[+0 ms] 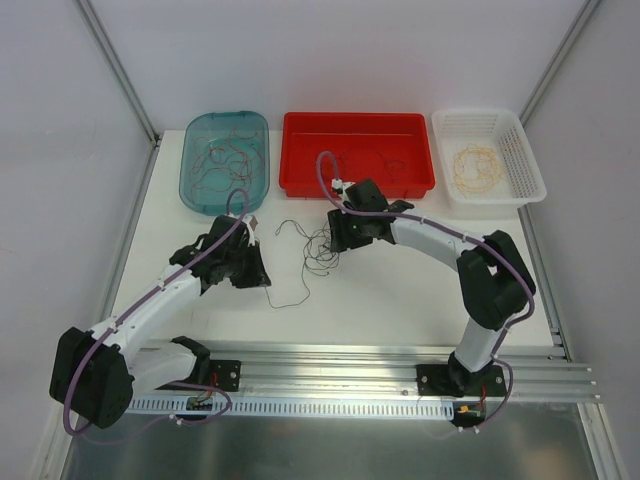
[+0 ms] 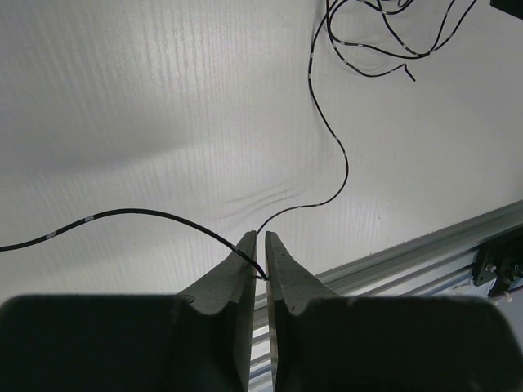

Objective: Untangle the cables

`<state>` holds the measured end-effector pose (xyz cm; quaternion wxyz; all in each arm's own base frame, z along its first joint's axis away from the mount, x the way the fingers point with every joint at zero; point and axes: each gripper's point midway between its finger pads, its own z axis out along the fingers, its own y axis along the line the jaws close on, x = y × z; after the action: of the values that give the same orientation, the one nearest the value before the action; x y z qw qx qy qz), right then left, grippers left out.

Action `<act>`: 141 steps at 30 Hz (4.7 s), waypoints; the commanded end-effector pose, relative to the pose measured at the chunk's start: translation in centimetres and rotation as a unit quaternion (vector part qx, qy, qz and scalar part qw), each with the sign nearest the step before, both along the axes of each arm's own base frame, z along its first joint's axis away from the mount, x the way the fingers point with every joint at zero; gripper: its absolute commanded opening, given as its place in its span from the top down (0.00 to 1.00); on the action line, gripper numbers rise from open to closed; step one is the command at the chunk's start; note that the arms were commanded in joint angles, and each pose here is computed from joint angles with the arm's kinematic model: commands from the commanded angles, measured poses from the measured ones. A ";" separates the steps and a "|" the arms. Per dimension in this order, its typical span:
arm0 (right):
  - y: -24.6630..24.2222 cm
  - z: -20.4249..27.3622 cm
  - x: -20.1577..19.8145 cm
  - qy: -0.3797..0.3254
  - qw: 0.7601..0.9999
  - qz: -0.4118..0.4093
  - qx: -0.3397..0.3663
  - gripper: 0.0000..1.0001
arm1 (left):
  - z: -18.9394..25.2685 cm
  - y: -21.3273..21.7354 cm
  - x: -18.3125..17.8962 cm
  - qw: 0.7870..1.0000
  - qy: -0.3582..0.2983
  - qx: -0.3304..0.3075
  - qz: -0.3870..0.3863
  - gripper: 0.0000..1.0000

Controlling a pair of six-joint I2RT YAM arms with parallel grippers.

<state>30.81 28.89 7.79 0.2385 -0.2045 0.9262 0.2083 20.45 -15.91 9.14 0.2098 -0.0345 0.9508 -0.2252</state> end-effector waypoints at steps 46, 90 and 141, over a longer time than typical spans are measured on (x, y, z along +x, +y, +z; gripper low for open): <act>-15.2 28.2 -1.8 -0.231 0.947 -0.120 0.188 0.99 | 2.3 13.0 3.3 0.965 -0.032 -0.073 0.249 0.25; -9.5 6.6 -4.0 -0.024 0.994 -0.101 0.041 0.43 | 5.9 -10.9 5.5 0.989 -0.070 0.008 -0.127 0.11; -6.4 -2.0 -1.9 0.069 0.972 -0.212 0.074 0.50 | -4.4 -16.8 3.8 0.957 -0.060 0.107 -0.264 1.00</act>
<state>27.18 20.66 4.68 0.2141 0.0087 0.9556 0.2021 25.59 -31.73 2.20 0.2052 0.2867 0.9277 -0.1228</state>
